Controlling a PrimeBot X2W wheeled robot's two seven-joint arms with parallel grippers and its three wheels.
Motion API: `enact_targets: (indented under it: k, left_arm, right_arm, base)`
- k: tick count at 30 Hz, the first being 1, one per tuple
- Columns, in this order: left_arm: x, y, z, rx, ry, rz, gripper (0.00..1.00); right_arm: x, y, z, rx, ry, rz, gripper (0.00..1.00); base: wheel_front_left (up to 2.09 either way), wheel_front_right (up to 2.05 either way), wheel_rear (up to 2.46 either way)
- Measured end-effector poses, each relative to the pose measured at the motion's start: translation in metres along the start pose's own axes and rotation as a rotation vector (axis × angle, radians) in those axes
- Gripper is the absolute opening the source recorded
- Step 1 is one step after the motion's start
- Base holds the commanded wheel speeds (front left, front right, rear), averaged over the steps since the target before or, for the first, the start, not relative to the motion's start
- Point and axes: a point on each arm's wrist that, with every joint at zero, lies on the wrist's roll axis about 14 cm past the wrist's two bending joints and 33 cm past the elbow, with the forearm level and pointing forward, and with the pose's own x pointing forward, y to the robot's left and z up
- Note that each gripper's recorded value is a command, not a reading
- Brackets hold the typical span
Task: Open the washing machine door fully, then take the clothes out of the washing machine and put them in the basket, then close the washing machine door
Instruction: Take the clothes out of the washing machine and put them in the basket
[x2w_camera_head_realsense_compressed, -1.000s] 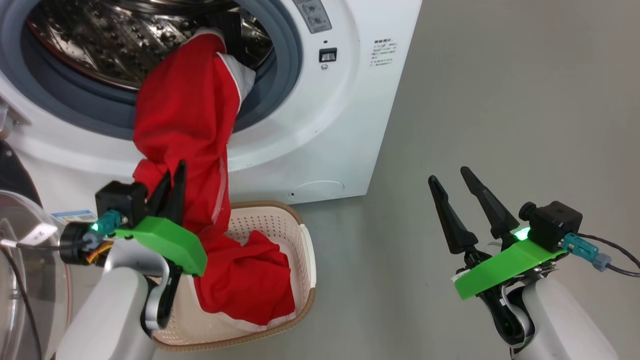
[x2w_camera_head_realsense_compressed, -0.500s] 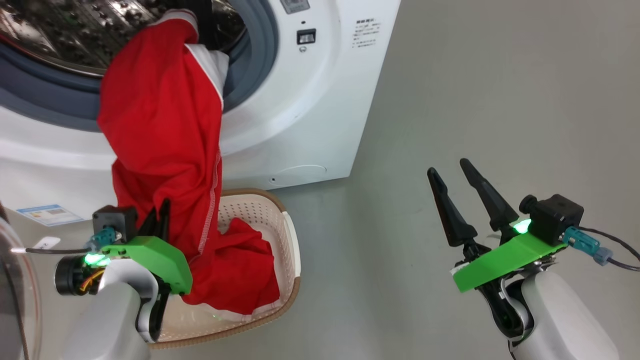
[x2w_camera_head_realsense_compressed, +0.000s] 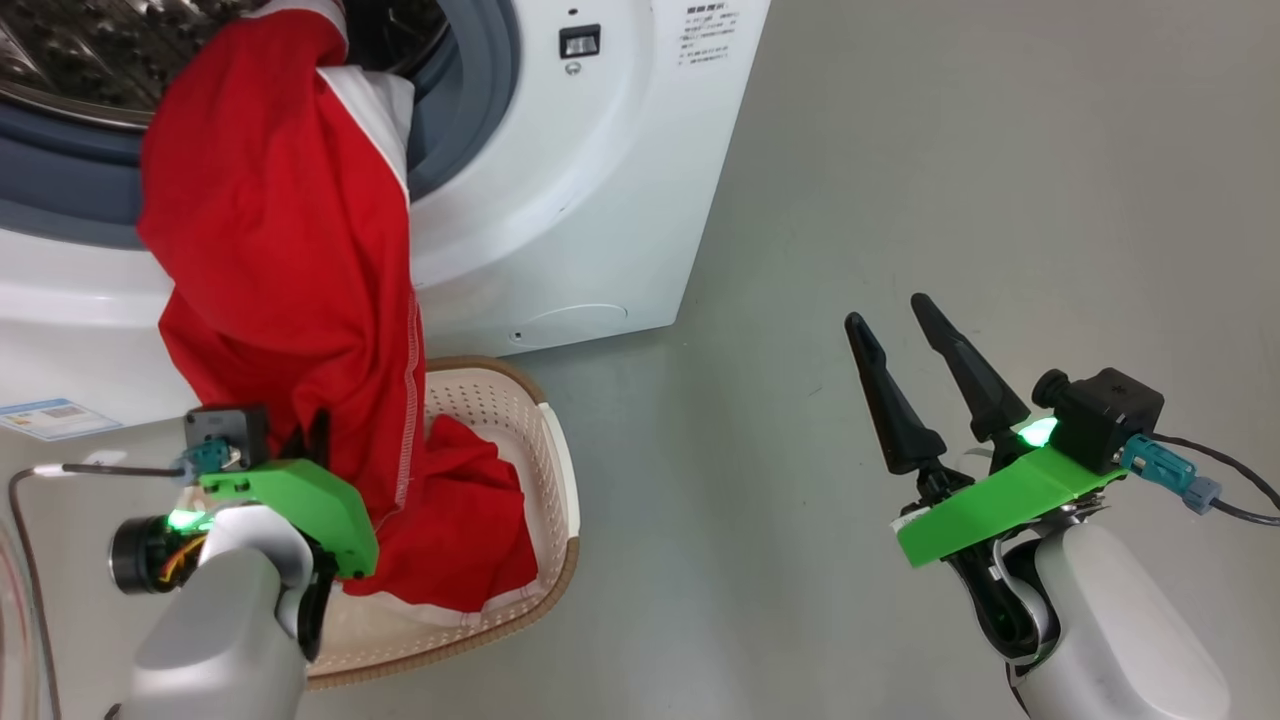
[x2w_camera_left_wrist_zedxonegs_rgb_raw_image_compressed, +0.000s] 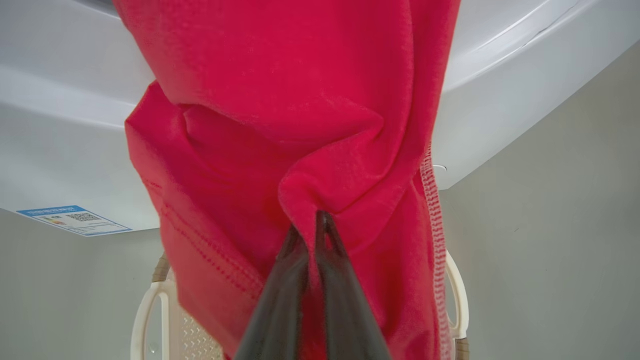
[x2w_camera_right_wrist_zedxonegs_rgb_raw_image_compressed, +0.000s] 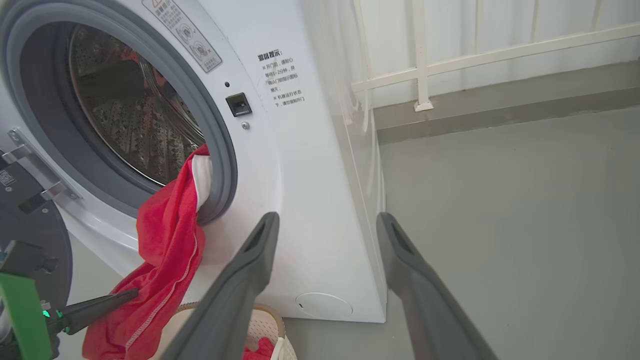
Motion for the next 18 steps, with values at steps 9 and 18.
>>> enact_targets:
  k: [9,18]
  left_arm:
    - [0.003,0.0,-0.004,-0.023,0.015,0.011,1.0]
    - [-0.002,0.002,0.011,-0.029,-0.039,-0.004,1.0]
  right_arm:
    - [0.0,-0.001,0.0,-0.002,0.001,-0.002,1.0]
    - [0.003,0.004,0.003,0.0,-0.01,0.013,1.0]
  base:
    - [0.0,0.0,0.0]
    - [0.0,0.0,0.0]
